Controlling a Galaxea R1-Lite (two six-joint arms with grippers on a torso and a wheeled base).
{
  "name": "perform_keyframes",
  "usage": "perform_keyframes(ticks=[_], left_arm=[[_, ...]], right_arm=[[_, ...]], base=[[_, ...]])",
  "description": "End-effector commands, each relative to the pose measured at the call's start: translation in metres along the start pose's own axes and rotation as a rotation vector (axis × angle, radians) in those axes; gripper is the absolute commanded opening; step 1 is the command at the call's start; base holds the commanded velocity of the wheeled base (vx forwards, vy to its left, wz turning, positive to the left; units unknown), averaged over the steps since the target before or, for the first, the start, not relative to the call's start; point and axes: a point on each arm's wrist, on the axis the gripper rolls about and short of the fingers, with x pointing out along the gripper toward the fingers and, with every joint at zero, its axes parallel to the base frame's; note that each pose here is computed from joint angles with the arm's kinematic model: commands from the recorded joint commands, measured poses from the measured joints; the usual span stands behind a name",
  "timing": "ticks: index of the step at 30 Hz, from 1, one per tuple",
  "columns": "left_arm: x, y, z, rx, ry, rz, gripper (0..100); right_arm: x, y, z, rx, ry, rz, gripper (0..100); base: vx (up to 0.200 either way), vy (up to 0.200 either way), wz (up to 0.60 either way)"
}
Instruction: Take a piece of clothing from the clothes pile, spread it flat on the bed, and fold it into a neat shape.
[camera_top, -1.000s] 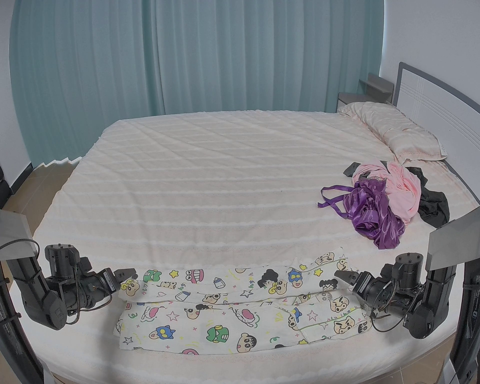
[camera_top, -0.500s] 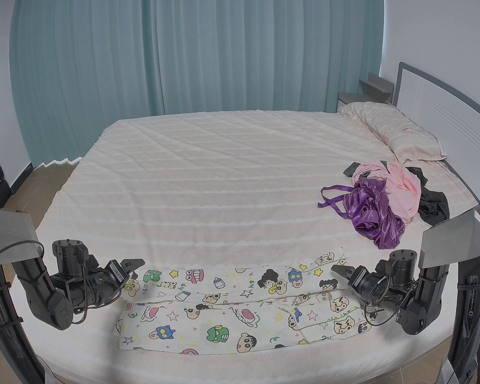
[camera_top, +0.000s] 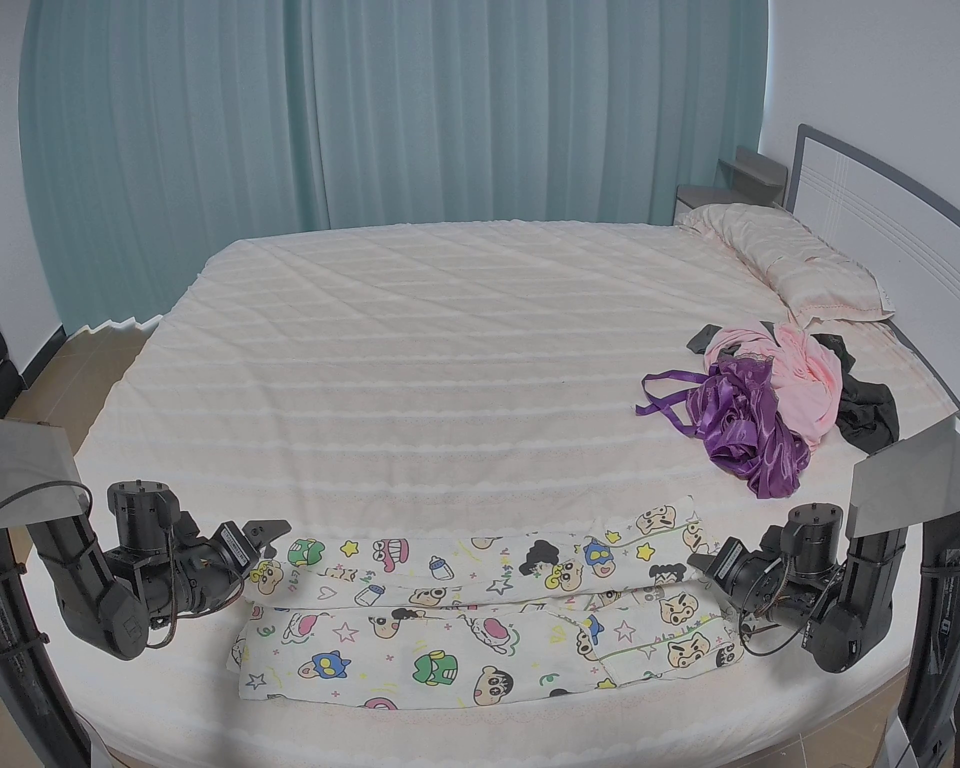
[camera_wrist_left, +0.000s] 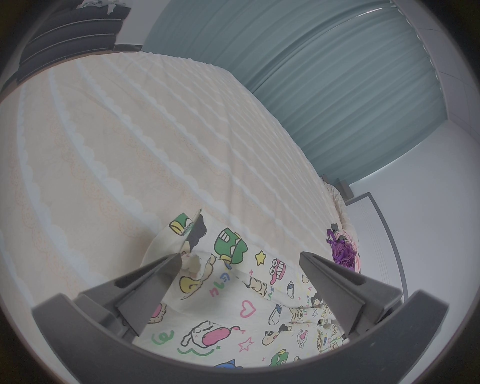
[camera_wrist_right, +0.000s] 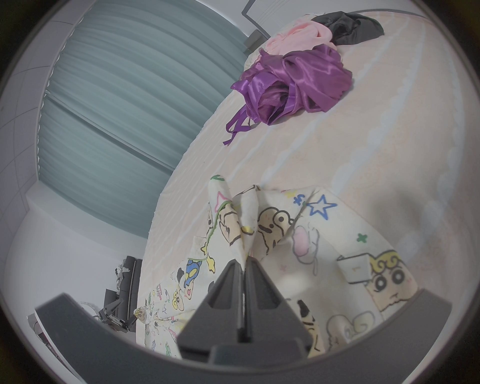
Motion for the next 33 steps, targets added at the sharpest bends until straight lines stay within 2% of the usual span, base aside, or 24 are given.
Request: perform_keyframes(ticks=[1, 12, 13, 18, 22, 24, 27, 28, 29, 30, 33], left_arm=[[0.001, 0.002, -0.002, -0.003, 0.008, 0.008, 100], [0.001, 0.004, -0.004, -0.002, 0.016, 0.015, 100], [0.001, 0.004, -0.004, -0.002, 0.014, 0.016, 100], [0.001, 0.004, -0.004, -0.003, 0.016, 0.017, 100], [0.001, 0.004, -0.003, -0.003, 0.011, 0.017, 100], [0.0, 0.004, -0.004, -0.003, 0.012, 0.018, 100], [0.0, 0.004, -0.004, -0.003, 0.012, 0.018, 100], [-0.001, 0.004, -0.004, -0.004, 0.013, 0.019, 100], [-0.001, 0.004, -0.004, -0.004, 0.013, 0.019, 100], [-0.001, 0.004, -0.004, -0.003, 0.014, 0.018, 100], [-0.001, 0.004, -0.004, -0.003, 0.016, 0.019, 100]], right_arm=[[-0.014, 0.001, 0.005, 0.006, -0.015, -0.004, 0], [-0.022, -0.007, -0.005, -0.001, 0.03, -0.054, 0], [-0.021, -0.008, -0.006, -0.002, 0.034, -0.056, 100], [-0.027, -0.006, -0.005, -0.014, 0.031, -0.055, 100], [-0.039, 0.004, 0.001, -0.03, 0.001, -0.021, 100], [-0.045, 0.017, 0.011, -0.046, -0.052, 0.038, 100], [-0.043, 0.022, 0.014, -0.058, -0.065, 0.06, 100], [-0.036, 0.03, 0.017, -0.074, -0.079, 0.096, 100], [-0.036, 0.03, 0.017, -0.074, -0.079, 0.096, 100], [-0.026, 0.04, 0.017, -0.087, -0.073, 0.126, 100], [-0.009, 0.057, 0.017, -0.101, -0.044, 0.142, 100]], base=[[0.0, 0.0, 0.0], [0.0, 0.0, 0.0], [0.0, 0.0, 0.0], [0.0, 0.0, 0.0], [0.0, 0.0, 0.0], [0.0, 0.0, 0.0], [0.0, 0.0, 0.0], [0.0, 0.0, 0.0], [0.0, 0.0, 0.0], [0.0, 0.0, 0.0], [0.0, 0.0, 0.0]])
